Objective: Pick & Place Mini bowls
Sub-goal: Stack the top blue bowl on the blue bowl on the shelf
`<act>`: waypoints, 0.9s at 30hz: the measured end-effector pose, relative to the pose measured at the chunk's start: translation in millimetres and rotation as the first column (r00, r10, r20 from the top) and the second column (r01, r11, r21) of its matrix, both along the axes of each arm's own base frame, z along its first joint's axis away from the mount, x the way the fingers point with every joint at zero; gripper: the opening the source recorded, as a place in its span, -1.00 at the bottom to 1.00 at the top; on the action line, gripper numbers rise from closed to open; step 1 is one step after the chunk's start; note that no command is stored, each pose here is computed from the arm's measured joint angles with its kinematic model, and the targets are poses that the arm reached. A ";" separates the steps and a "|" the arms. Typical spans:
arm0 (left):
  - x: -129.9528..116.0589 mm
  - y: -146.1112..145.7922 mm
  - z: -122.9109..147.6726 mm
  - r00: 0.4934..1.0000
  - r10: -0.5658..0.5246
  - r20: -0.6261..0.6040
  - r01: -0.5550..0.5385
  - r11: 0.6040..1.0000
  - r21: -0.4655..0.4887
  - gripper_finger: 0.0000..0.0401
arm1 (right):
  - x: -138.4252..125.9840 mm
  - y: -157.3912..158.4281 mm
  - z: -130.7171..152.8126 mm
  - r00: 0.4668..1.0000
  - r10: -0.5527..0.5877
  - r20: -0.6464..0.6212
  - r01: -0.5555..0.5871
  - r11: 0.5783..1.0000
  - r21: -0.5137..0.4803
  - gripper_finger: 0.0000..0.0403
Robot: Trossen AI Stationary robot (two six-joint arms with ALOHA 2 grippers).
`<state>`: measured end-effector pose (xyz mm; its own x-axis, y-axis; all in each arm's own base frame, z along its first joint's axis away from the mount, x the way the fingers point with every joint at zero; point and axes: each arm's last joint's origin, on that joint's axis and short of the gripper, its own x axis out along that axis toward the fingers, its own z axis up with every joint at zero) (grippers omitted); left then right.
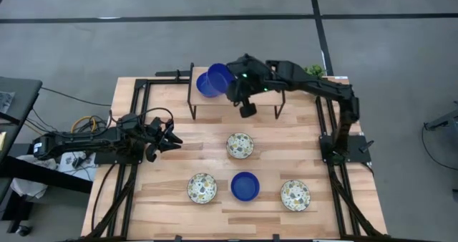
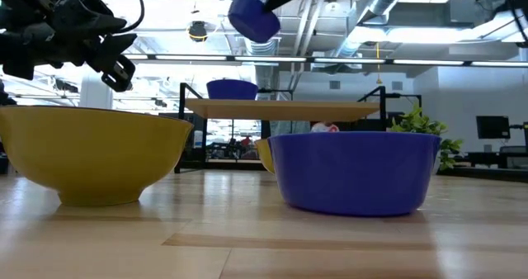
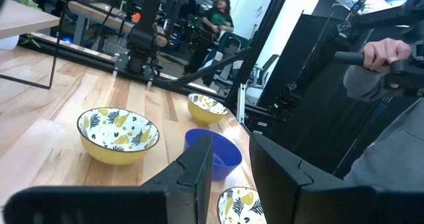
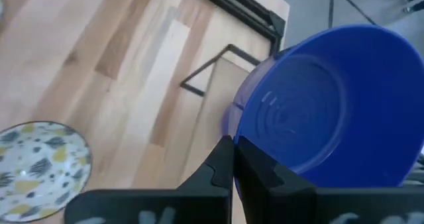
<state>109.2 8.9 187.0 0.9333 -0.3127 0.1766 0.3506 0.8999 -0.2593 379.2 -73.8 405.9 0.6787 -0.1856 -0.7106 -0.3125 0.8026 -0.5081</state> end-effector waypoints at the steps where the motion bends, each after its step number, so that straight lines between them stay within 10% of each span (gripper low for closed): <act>1: 0.0 0.0 -0.1 1.000 0.000 0.000 0.000 1.000 0.000 -0.51 | 3.6 -1.3 0.1 1.000 0.006 -0.004 -0.006 1.000 -0.006 -1.00; 27: 1.6 0.3 -1.6 1.000 0.000 -0.017 0.000 1.000 -0.004 -0.51 | 55.7 -65.8 -55.1 0.990 -0.049 -0.129 0.043 0.998 -0.045 -1.00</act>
<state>110.7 9.2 185.4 0.9362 -0.3121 0.1619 0.3461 0.8988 -0.2690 434.8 -139.7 350.8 0.5708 -0.2457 -0.7835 -0.3415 0.7967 -0.4987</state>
